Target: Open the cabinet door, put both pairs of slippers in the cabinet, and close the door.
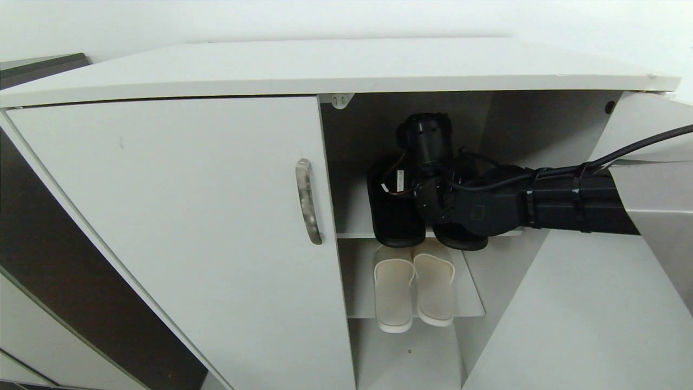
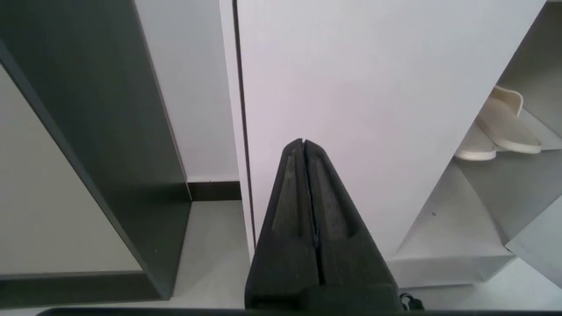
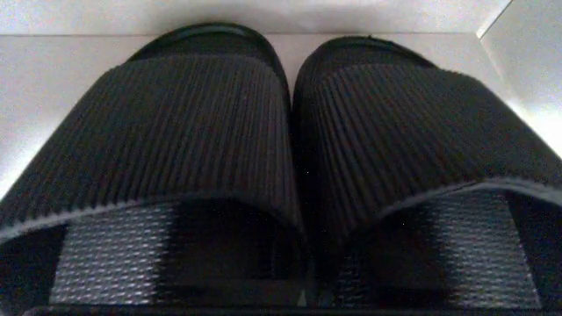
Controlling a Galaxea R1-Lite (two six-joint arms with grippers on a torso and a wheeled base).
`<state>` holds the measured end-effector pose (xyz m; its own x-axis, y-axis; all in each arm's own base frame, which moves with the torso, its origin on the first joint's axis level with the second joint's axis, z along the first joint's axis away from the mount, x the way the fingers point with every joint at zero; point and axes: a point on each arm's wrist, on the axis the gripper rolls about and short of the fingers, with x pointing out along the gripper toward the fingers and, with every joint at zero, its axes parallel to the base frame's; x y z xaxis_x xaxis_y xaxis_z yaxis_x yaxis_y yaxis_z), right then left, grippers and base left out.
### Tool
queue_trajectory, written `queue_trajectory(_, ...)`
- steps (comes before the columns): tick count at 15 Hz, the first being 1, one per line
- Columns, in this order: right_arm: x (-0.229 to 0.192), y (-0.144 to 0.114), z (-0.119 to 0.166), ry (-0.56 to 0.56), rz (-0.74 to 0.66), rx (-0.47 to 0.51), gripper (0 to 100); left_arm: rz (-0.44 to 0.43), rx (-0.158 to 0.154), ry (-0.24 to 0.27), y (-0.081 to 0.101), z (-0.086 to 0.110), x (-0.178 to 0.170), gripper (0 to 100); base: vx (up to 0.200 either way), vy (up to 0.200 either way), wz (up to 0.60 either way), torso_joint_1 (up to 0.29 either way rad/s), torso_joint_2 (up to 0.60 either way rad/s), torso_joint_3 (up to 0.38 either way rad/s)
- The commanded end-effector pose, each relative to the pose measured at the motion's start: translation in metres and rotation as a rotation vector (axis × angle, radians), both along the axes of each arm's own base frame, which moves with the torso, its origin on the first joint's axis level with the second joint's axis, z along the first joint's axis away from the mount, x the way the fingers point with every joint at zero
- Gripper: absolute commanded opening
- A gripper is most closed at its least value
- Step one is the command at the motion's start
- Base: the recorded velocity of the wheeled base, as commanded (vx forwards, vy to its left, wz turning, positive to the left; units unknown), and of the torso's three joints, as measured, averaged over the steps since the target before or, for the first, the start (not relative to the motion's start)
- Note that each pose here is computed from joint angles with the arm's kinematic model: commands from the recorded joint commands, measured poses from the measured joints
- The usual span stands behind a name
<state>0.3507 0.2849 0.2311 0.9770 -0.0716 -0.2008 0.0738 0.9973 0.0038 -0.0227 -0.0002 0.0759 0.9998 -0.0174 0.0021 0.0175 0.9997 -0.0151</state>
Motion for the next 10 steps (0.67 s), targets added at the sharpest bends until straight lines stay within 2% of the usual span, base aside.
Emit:
queue_trajectory(1,-0.006,0.002,-0.003,0.013,0.011,-0.011,100,0.001,0.000,-0.001,0.000,0.000,0.000,0,0.000,0.000,0.00,0.000,0.00,0.000)
queue_trajectory(10,-0.107,-0.016,0.021,0.018,0.077,-0.028,100,0.001,0.000,-0.001,0.000,0.000,0.000,0,0.000,0.000,0.00,0.000,0.00,0.000)
